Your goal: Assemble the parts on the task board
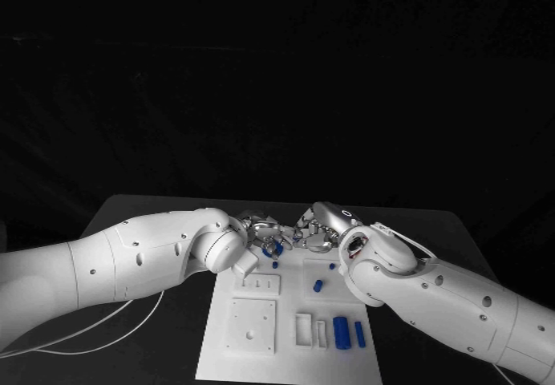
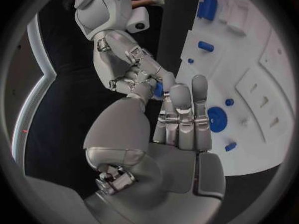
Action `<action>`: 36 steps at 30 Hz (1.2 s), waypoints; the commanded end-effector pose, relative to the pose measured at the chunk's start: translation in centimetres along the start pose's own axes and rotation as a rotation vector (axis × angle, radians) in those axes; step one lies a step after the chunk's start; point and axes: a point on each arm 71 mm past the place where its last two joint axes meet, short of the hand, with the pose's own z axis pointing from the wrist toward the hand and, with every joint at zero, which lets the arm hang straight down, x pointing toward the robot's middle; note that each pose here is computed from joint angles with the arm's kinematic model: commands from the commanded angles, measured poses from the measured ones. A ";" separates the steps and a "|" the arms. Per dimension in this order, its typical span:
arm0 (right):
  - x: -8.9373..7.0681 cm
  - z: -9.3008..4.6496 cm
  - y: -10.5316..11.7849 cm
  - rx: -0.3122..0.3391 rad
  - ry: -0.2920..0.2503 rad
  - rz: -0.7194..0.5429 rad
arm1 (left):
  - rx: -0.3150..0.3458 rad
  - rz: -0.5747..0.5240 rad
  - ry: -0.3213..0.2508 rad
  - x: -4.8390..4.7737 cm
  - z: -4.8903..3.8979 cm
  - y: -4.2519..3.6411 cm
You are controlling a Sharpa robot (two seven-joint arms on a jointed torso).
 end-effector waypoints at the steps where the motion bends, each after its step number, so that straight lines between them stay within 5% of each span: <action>1: 0.4 -0.1 0.2 -0.016 0.026 -0.016 | 0.023 -0.015 0.032 0.59 0.02 -0.55; 17: 0.5 -0.1 -0.3 -0.011 0.019 -0.014 | 0.023 -0.018 0.028 0.71 0.04 -0.44; 36: -0.3 -1.3 -1.9 -0.045 -0.070 0.053 | 0.009 0.015 -0.019 -0.19 -0.23 0.08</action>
